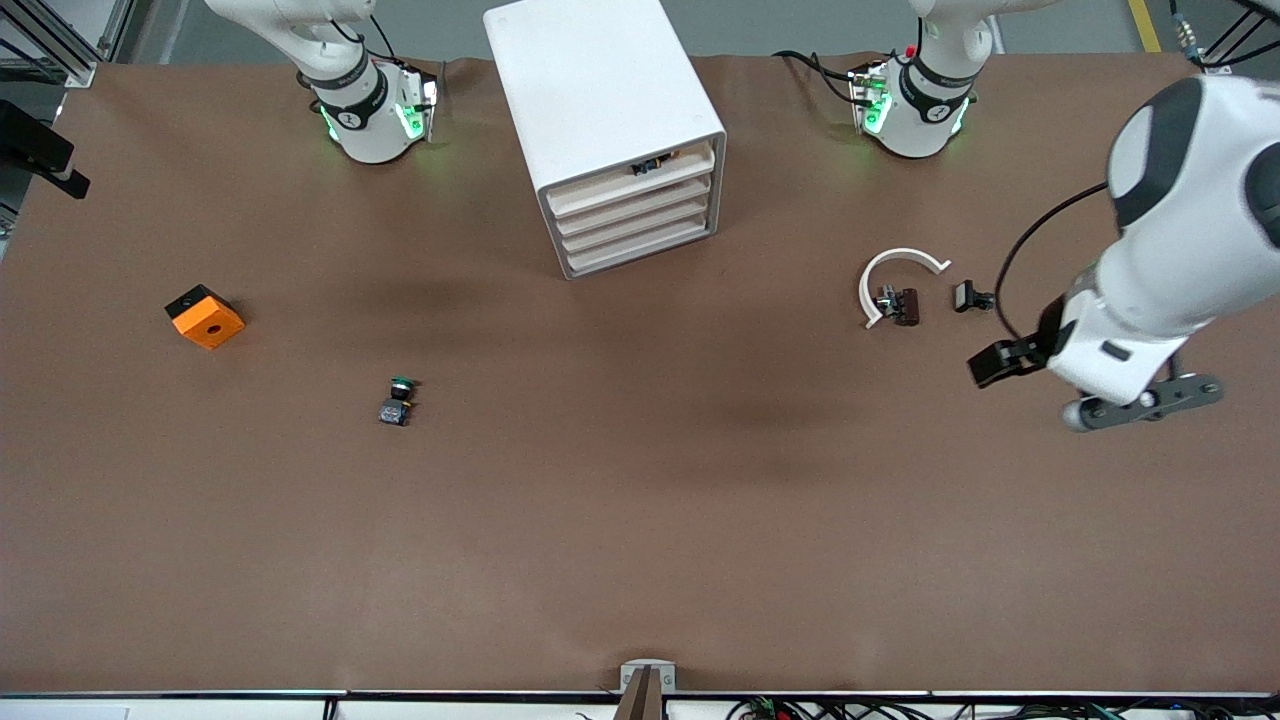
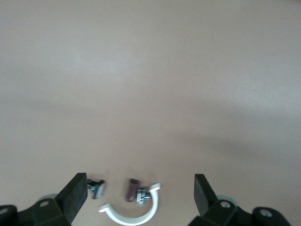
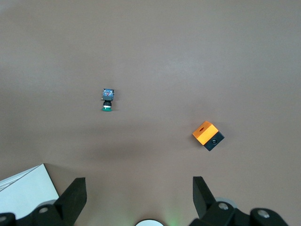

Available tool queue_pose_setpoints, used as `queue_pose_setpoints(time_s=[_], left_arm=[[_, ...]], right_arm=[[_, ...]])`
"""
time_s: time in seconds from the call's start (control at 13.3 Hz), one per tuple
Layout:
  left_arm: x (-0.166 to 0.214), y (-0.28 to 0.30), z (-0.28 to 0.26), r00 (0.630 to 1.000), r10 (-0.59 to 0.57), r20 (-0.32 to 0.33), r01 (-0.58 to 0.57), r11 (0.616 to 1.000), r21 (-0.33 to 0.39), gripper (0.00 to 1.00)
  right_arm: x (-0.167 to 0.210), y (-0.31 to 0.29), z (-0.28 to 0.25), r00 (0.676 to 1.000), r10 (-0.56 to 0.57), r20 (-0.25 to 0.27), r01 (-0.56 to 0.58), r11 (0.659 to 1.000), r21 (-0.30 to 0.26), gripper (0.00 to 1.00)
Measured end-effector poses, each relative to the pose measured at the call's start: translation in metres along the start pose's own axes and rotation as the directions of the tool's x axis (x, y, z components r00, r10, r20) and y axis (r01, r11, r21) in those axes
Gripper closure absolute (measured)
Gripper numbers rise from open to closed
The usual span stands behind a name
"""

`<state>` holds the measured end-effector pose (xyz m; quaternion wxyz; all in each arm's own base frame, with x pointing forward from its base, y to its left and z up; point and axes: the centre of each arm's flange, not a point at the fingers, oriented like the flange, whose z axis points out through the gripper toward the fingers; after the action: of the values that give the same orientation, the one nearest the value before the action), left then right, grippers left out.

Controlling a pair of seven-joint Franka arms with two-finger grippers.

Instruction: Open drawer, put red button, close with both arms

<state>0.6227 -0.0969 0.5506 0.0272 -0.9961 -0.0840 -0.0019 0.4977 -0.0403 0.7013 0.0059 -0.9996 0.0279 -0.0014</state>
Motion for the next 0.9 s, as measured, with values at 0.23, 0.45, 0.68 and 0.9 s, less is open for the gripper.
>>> queue_pose_setpoints(time_s=[0.23, 0.45, 0.68, 0.9], left_arm=[[-0.018, -0.023, -0.036, 0.998, 0.061, -0.006, -0.061, 0.998, 0.027, 0.0], [-0.04, -0.034, -0.062, 0.995, 0.102, -0.003, -0.102, 0.994, 0.036, 0.0], [-0.056, -0.062, -0.075, 0.993, 0.117, 0.002, -0.117, 0.993, -0.005, 0.0], [-0.086, -0.07, -0.08, 0.993, 0.121, 0.007, -0.121, 0.993, -0.002, 0.0]], right_arm=[[0.0, 0.0, 0.0, 1.0, 0.0, 0.001, 0.0, 1.0, 0.0, 0.0], [0.0, 0.0, 0.001, 1.0, 0.0, 0.002, 0.0, 1.0, 0.0, 0.0], [0.0, 0.0, 0.001, 1.0, 0.0, 0.005, 0.0, 1.0, 0.0, 0.0], [0.0, 0.0, 0.002, 1.0, 0.003, 0.007, -0.003, 1.0, 0.0, 0.0]])
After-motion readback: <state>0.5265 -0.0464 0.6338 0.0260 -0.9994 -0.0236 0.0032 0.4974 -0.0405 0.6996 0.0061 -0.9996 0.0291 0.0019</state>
